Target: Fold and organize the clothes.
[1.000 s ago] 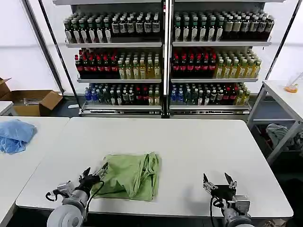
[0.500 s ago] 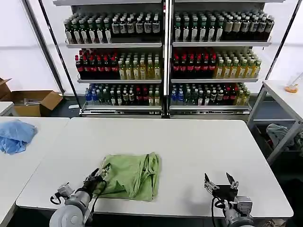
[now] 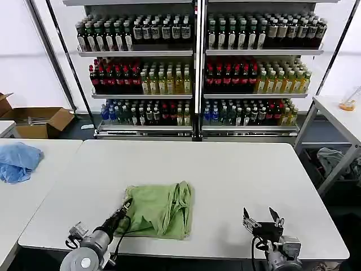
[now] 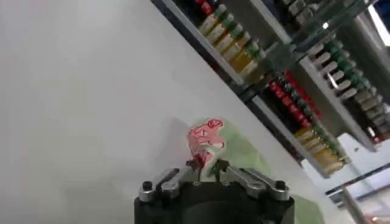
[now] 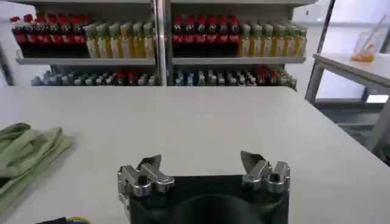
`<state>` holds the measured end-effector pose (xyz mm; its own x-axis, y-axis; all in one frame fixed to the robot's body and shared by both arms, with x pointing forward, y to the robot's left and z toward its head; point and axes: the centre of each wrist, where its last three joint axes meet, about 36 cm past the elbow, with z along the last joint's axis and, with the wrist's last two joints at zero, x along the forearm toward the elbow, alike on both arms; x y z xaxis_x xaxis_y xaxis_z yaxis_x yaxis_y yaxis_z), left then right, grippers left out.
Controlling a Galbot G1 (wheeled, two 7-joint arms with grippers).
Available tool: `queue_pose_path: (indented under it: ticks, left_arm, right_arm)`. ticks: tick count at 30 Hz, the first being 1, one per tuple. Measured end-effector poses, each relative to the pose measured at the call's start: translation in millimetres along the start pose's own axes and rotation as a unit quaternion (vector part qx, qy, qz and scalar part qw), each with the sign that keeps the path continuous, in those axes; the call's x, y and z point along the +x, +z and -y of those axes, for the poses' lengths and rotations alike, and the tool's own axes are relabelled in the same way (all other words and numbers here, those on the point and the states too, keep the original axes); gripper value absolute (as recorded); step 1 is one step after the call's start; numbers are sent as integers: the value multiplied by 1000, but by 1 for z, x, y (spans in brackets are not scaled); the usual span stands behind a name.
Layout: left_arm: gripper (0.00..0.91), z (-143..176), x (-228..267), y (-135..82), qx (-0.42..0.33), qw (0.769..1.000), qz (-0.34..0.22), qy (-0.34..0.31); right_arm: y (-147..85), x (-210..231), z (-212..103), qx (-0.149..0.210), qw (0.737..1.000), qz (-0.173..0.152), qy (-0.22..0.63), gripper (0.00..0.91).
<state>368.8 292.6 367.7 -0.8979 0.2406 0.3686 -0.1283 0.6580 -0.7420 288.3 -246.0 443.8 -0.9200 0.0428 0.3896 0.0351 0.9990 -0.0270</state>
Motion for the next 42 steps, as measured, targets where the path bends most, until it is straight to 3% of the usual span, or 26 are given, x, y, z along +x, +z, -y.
queue_pose_path:
  ticks: [11, 18, 23, 27, 30, 33, 42]
  left_arm:
    - [20, -1, 17, -46, 73, 995, 55, 32]
    - [30, -1, 50, -104, 57, 992, 110, 37]
    - [20, 3, 80, -160, 4, 988, 152, 25]
    - [30, 19, 98, -186, -45, 985, 163, 24]
    - [30, 35, 101, -187, -81, 984, 157, 28]
    - [20, 49, 93, -175, -117, 982, 142, 30]
    - [30, 59, 27, -83, -209, 976, 54, 15]
  right_arm:
    - [-2, -1, 2, -1, 1000, 2, -1, 907]
    - [-3, -5, 2, -4, 1000, 2, -6, 907]
    - [-5, -10, 0, -8, 1000, 5, -9, 907]
    - [-4, -12, -2, -12, 1000, 5, -11, 907]
    - [-4, -13, -3, -12, 1000, 5, -12, 907]
    - [-2, -13, -3, -10, 1000, 3, -10, 907]
    - [-4, -12, -4, -11, 1000, 7, -2, 907]
